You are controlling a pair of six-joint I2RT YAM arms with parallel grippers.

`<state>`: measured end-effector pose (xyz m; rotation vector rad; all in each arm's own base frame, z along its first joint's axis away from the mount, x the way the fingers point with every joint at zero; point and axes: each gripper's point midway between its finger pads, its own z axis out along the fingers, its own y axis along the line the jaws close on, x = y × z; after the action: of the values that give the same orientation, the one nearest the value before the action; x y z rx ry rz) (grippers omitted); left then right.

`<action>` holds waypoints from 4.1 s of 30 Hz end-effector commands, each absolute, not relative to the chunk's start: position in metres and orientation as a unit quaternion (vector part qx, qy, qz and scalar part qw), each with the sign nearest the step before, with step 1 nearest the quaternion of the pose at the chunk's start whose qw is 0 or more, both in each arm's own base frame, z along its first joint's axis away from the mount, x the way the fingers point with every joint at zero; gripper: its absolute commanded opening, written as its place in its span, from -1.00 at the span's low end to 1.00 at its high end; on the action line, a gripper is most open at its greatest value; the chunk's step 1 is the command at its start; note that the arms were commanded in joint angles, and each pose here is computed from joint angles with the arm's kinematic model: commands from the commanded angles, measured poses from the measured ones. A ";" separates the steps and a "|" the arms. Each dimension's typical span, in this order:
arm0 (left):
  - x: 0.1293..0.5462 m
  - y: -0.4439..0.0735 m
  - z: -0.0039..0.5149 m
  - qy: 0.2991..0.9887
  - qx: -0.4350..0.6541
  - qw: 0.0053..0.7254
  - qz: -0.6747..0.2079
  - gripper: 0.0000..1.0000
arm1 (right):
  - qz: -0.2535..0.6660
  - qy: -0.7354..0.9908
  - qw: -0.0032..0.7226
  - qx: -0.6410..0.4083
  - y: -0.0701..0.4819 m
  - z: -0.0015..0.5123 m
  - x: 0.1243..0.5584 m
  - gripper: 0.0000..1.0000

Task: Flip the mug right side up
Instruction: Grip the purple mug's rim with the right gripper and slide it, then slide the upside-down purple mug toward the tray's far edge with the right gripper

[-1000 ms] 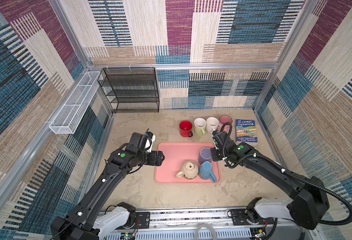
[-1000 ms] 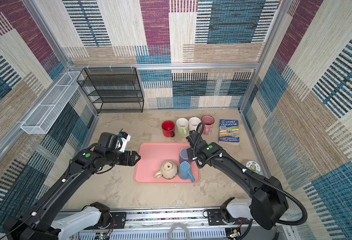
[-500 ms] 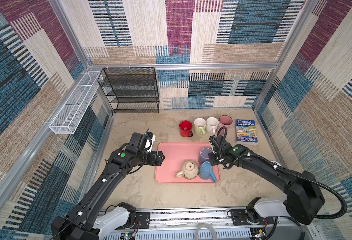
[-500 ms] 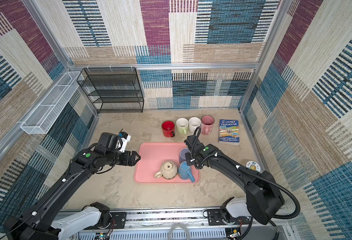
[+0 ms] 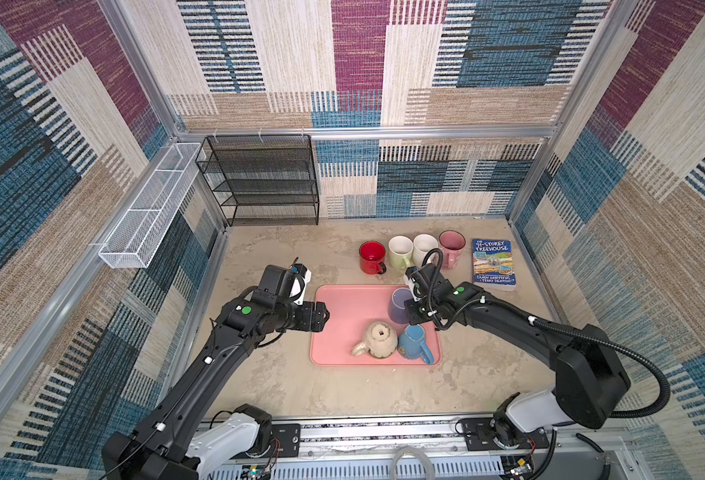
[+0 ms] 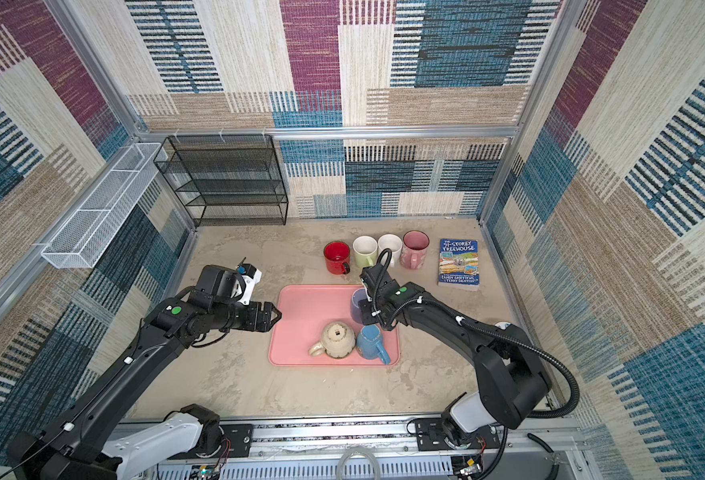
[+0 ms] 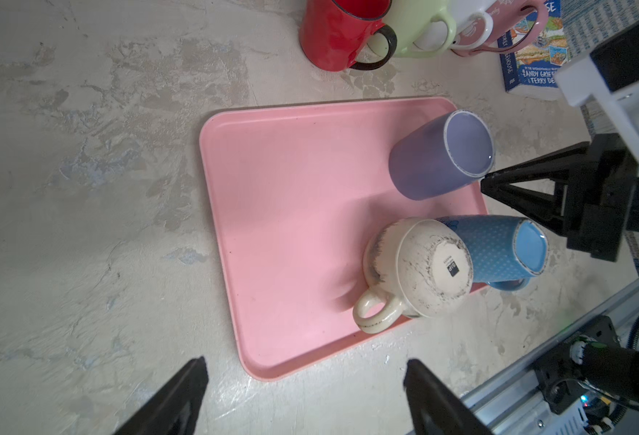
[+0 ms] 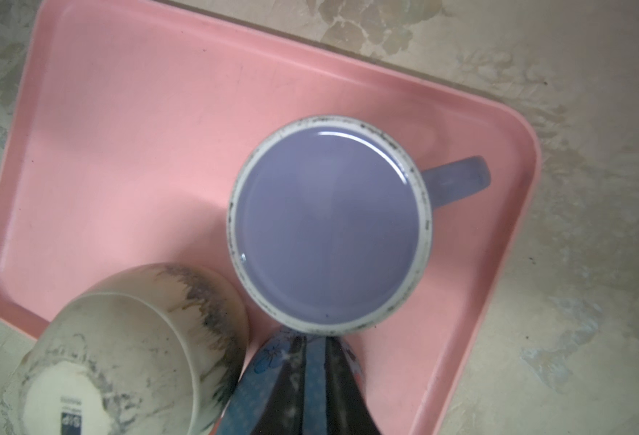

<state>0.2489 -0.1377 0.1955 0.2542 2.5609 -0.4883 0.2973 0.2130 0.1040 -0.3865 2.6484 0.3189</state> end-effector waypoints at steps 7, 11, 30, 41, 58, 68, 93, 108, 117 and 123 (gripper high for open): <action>0.249 -0.135 0.193 0.946 0.101 0.258 -0.169 0.74 | 0.153 0.943 0.247 -0.162 0.246 0.114 0.326 -0.71; 0.249 -0.135 0.192 0.946 0.101 0.257 -0.168 0.74 | 0.171 0.935 0.258 -0.173 0.255 0.130 0.330 -0.71; 0.249 -0.136 0.191 0.947 0.102 0.253 -0.170 0.74 | 0.182 0.927 0.315 -0.086 0.200 0.165 0.395 -0.89; 0.249 -0.135 0.193 0.946 0.102 0.257 -0.170 0.74 | 0.149 0.941 0.294 -0.073 0.193 0.127 0.419 -0.95; 0.249 -0.136 0.191 0.947 0.103 0.252 -0.172 0.74 | 0.147 0.952 0.258 -0.072 0.188 0.092 0.398 -0.98; 0.249 -0.136 0.191 0.947 0.102 0.252 -0.171 0.73 | 0.149 0.957 0.231 -0.092 0.192 0.080 0.355 -0.98; 0.249 -0.138 0.190 0.947 0.103 0.248 -0.175 0.73 | 0.090 0.959 0.219 -0.158 0.192 0.105 0.311 -0.23; 0.249 -0.138 0.189 0.947 0.103 0.248 -0.175 0.73 | 0.096 0.953 0.209 -0.197 0.223 0.087 0.311 -0.03; 0.249 -0.138 0.190 0.947 0.104 0.250 -0.176 0.73 | 0.098 0.950 0.212 -0.208 0.243 0.088 0.334 -0.06; 0.249 -0.138 0.190 0.947 0.104 0.249 -0.176 0.73 | 0.089 0.947 0.204 -0.233 0.251 0.086 0.334 -0.04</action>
<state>0.2502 -0.1383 0.1907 0.2539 2.5794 -0.4842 0.3313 0.2487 0.0848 -0.6126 2.6589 0.2665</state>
